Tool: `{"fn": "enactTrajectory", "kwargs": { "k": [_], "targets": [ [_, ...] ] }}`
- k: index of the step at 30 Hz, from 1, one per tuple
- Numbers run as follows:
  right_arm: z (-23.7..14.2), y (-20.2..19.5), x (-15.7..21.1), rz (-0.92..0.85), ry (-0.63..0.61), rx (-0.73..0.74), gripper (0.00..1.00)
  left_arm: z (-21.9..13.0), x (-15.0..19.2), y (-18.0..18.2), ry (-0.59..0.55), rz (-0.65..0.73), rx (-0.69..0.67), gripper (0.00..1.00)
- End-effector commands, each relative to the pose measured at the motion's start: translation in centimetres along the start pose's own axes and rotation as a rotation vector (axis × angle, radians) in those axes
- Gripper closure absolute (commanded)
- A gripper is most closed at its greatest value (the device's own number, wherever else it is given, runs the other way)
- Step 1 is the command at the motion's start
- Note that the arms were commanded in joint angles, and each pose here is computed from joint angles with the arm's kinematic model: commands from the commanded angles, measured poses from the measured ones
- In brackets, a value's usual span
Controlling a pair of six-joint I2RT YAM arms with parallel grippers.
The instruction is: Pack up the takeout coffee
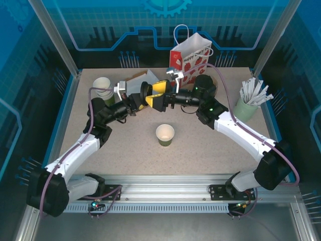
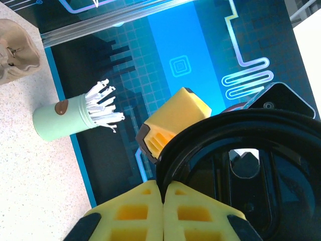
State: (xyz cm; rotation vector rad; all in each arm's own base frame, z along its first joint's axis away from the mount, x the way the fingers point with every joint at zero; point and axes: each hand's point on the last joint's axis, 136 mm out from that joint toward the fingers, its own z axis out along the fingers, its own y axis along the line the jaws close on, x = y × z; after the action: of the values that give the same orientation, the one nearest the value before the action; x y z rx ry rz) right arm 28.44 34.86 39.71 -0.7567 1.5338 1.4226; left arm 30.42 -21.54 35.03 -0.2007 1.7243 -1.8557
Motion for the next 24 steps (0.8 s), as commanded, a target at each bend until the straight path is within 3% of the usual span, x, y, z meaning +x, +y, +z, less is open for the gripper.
{"fn": "enactTrajectory", "kwargs": {
  "k": [1, 17, 24],
  "targets": [
    [-0.1, -0.1, -0.6, 0.004, -0.03, 0.042, 0.01, 0.1, 0.5, -1.2, 0.011, 0.019, 0.053, 0.94],
    [0.6, 0.4, 0.1, 0.016, 0.0, 0.038, 0.09, 0.0, 0.6, -0.6, -0.005, 0.036, 0.029, 0.94],
    [0.7, 0.6, 0.2, 0.016, 0.004, 0.03, 0.21, 0.0, 0.7, -0.3, -0.005, 0.042, 0.019, 0.94]
  ]
}}
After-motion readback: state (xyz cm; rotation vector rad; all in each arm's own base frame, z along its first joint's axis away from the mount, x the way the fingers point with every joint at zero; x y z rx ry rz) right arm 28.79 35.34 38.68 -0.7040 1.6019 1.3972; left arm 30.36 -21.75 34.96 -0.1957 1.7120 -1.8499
